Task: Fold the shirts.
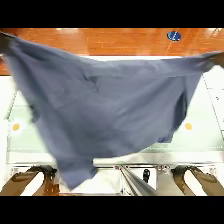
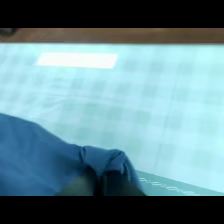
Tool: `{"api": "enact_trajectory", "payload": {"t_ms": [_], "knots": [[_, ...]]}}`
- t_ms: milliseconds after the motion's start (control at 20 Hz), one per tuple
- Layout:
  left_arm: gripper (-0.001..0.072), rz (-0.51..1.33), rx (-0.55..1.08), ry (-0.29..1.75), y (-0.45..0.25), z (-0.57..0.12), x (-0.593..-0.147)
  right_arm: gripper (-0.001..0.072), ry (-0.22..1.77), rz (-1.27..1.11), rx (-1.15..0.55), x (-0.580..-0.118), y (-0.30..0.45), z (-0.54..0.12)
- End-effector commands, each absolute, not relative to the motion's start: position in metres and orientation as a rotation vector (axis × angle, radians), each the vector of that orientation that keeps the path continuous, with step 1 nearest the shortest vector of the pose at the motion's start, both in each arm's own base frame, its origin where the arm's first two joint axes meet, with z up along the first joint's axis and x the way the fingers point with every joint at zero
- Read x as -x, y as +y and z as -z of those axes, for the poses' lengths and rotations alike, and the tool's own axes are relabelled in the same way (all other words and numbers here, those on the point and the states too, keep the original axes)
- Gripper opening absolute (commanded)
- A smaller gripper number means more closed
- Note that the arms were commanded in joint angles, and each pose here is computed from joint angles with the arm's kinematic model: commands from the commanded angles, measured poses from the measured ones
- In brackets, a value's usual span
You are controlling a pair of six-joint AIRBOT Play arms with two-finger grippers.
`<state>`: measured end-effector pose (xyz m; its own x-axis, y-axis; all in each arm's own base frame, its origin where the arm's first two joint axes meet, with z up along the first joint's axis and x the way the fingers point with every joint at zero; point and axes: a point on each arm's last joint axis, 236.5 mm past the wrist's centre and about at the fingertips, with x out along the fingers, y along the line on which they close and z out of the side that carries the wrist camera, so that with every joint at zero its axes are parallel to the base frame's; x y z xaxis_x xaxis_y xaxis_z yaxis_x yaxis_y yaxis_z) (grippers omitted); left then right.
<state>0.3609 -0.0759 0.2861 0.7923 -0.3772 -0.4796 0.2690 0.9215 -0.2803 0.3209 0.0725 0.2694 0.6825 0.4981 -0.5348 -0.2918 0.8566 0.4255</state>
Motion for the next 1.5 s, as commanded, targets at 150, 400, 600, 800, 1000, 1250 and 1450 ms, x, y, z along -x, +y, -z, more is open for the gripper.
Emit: {"api": "enact_trajectory", "payload": {"t_ms": [150,400,600,800,1000,1250,1450], "knots": [[0.0023,0.275,0.404,0.650,-0.099,-0.117,-0.515,0.0022,0.789,-0.464,-0.642,-0.468,0.051,-0.123],[0.0023,0.276,0.557,0.697,-0.128,-0.057,-0.577,0.0023,0.796,-0.459,-0.925,-0.564,0.038,-0.066],[0.0509,0.314,0.637,0.728,-0.143,-0.055,-0.582,0.0413,0.748,-0.500,-1.062,-0.590,0.033,-0.073],[0.0508,0.253,0.516,0.950,-0.043,-0.058,-0.533,0.0407,0.833,-0.643,-1.082,-0.529,-0.015,-0.119],[0.0508,0.238,0.592,1.320,0.014,-0.021,-0.407,0.0406,1.241,-0.308,-0.787,-0.401,-0.081,-0.044],[0.0508,0.171,0.898,1.397,-0.024,0.054,-0.298,0.0407,1.125,0.011,-0.889,-0.304,-0.056,0.030],[0.0507,0.114,1.019,1.427,-0.036,0.084,-0.273,0.0407,1.069,0.007,-0.996,-0.271,-0.021,0.043]]}}
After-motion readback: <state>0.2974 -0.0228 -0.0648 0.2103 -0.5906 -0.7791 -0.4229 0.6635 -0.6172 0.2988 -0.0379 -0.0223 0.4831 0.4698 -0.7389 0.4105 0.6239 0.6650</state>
